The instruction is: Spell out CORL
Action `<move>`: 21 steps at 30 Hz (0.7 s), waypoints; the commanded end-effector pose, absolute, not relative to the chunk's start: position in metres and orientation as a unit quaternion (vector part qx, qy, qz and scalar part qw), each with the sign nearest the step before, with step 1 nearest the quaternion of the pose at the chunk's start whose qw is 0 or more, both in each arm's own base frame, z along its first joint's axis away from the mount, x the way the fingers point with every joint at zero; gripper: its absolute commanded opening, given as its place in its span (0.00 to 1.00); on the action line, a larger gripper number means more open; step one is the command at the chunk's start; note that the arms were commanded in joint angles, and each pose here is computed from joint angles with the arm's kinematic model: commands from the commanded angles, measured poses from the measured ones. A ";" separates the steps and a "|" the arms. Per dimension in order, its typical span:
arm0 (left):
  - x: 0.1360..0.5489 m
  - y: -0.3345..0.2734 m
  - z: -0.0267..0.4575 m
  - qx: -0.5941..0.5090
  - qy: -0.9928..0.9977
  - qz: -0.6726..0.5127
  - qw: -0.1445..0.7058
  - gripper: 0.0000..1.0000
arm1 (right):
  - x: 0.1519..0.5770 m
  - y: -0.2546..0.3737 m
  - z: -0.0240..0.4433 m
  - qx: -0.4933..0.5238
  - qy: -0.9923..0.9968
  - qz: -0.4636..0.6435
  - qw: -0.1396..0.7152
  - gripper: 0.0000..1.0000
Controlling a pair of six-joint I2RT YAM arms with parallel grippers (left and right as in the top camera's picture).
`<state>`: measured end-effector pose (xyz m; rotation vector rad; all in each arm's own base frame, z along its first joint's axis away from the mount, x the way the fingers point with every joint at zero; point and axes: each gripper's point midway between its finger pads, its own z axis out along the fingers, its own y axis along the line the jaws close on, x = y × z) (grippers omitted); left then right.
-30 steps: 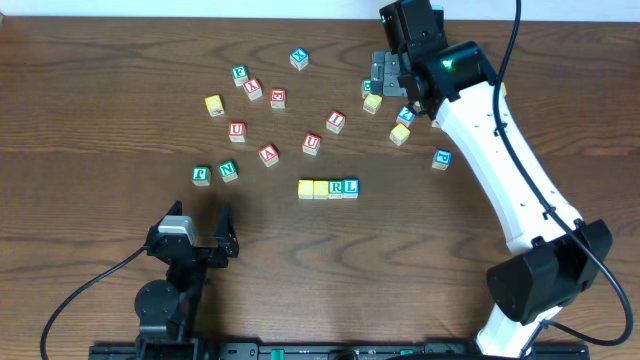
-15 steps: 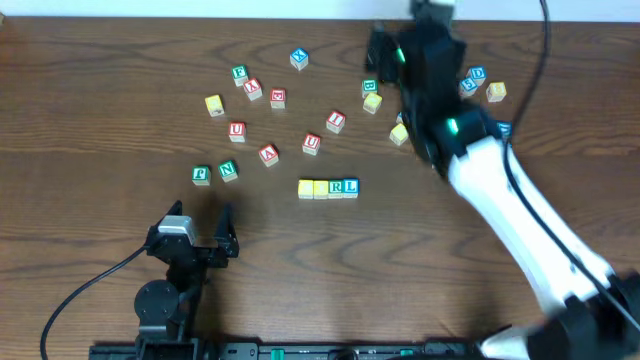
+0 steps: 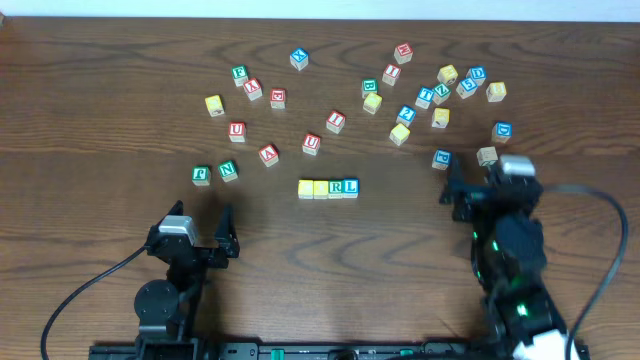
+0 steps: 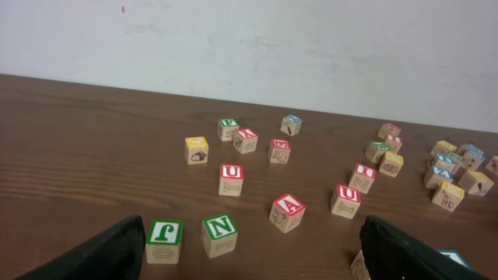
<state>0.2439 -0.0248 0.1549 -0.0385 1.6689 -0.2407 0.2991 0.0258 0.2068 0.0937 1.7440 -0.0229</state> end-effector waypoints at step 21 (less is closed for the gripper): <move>0.242 -0.030 0.141 -0.008 0.754 -0.117 0.646 0.87 | 0.246 -0.006 0.158 0.004 0.730 -0.035 0.682 0.99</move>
